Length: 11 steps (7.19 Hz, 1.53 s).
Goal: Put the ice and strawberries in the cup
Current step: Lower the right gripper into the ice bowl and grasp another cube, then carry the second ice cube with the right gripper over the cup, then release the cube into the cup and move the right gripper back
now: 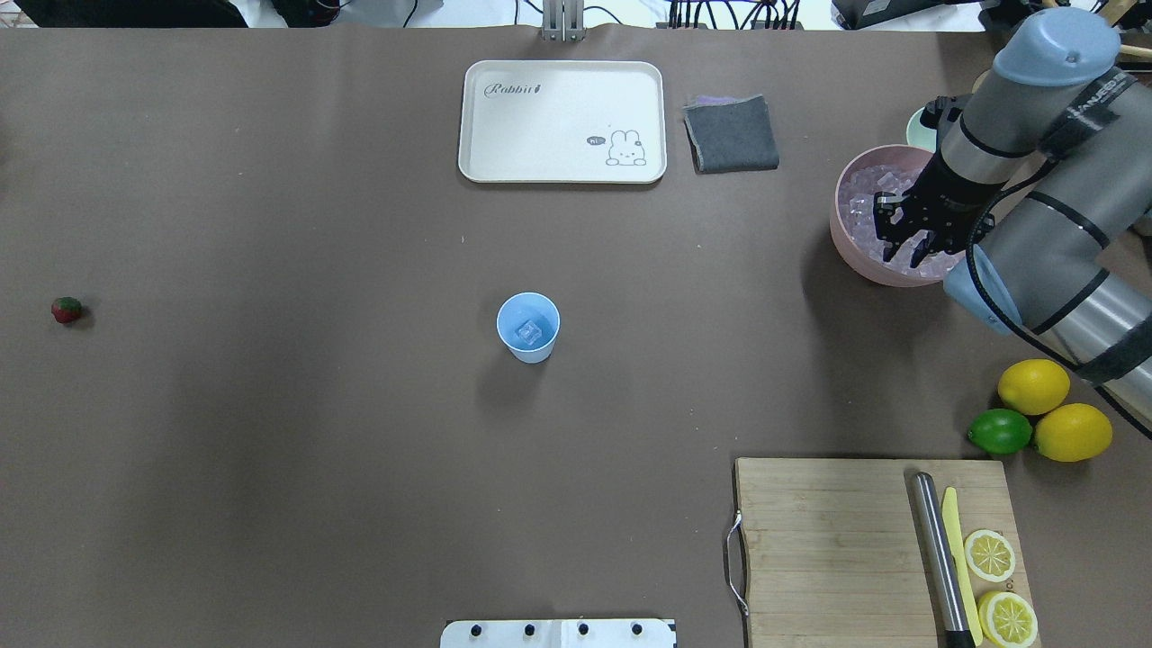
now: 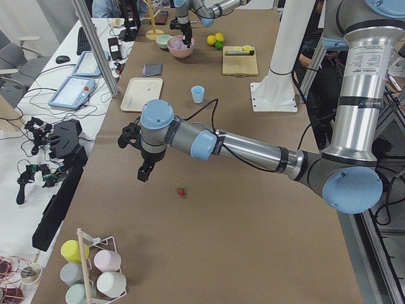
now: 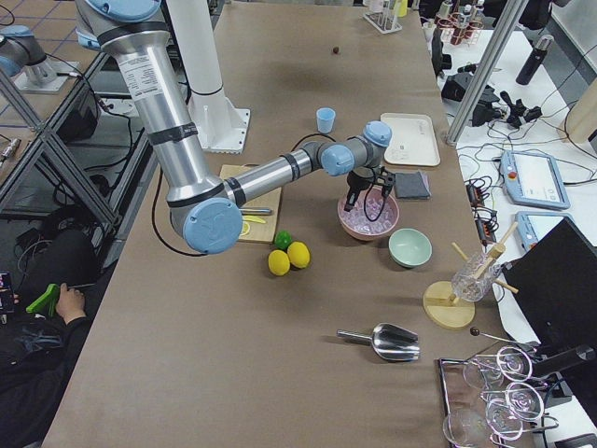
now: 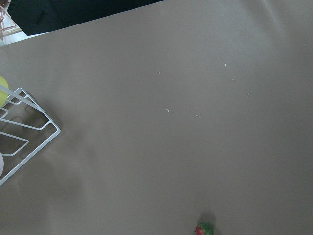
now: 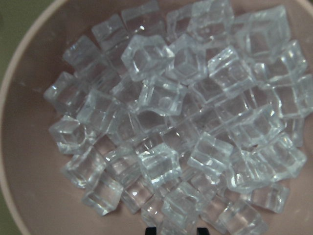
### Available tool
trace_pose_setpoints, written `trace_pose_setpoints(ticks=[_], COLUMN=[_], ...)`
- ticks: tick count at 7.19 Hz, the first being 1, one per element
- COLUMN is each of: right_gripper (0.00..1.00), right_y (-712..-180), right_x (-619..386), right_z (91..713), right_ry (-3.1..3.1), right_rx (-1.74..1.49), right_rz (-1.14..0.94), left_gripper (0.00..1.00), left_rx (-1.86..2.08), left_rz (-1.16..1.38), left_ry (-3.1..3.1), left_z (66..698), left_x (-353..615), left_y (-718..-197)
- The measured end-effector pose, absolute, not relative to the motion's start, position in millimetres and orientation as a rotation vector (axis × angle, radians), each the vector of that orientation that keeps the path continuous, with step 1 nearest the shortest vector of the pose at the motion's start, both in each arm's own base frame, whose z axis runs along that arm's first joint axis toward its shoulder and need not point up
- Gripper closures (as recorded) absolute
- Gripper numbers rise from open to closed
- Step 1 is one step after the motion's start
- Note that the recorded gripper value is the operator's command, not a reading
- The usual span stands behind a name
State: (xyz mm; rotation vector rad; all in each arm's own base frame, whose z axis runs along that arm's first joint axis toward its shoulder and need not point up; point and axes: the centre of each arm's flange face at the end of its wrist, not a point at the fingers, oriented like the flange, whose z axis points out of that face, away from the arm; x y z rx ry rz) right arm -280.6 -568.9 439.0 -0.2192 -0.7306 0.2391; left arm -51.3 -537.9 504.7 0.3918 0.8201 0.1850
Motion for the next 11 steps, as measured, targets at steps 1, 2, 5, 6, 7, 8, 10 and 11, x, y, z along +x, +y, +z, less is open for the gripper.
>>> trace_pose_setpoints(ticks=[1,2,5,6,7,8,10,11], right_gripper=[1.00,1.00,1.00,1.00,1.00,1.00,1.00,1.00], right_y=[-565.0,-561.1,-539.3,-522.5,-504.3,-491.3,-476.0,-476.6], right_x=[-262.6,-248.0,-277.8,-317.1,-365.7,-423.8,-514.4,-538.7], right_z=[411.5,367.2,219.4,177.8,143.2,118.3,99.3,101.0], right_ry=[-0.735,-0.759,-0.995,-1.074,-1.113,-1.106,-1.052,-1.043], right_rx=[-0.216,-0.188,-0.129,-0.127,-0.117,-0.095,-0.062,-0.045], right_rz=[0.228,0.201,0.144,0.149,0.150,0.152,0.157,0.157], left_gripper=[0.02,0.02,0.02,0.02,0.02,0.02,0.02,0.02], left_rx=[0.393,0.392,0.384,0.378,0.369,0.362,0.358,0.356], left_rz=[0.186,0.186,0.183,0.182,0.180,0.180,0.180,0.181], left_ry=[0.821,0.821,0.821,0.821,0.821,0.822,0.822,0.822], left_z=[503.9,504.6,509.8,513.2,518.6,522.8,525.1,525.9], left_x=[-51.3,-51.2,-51.1,-50.8,-50.3,-49.6,-49.0,-48.3], left_y=[-538.9,-539.4,-540.3,-540.6,-541.4,-542.0,-542.3,-542.7])
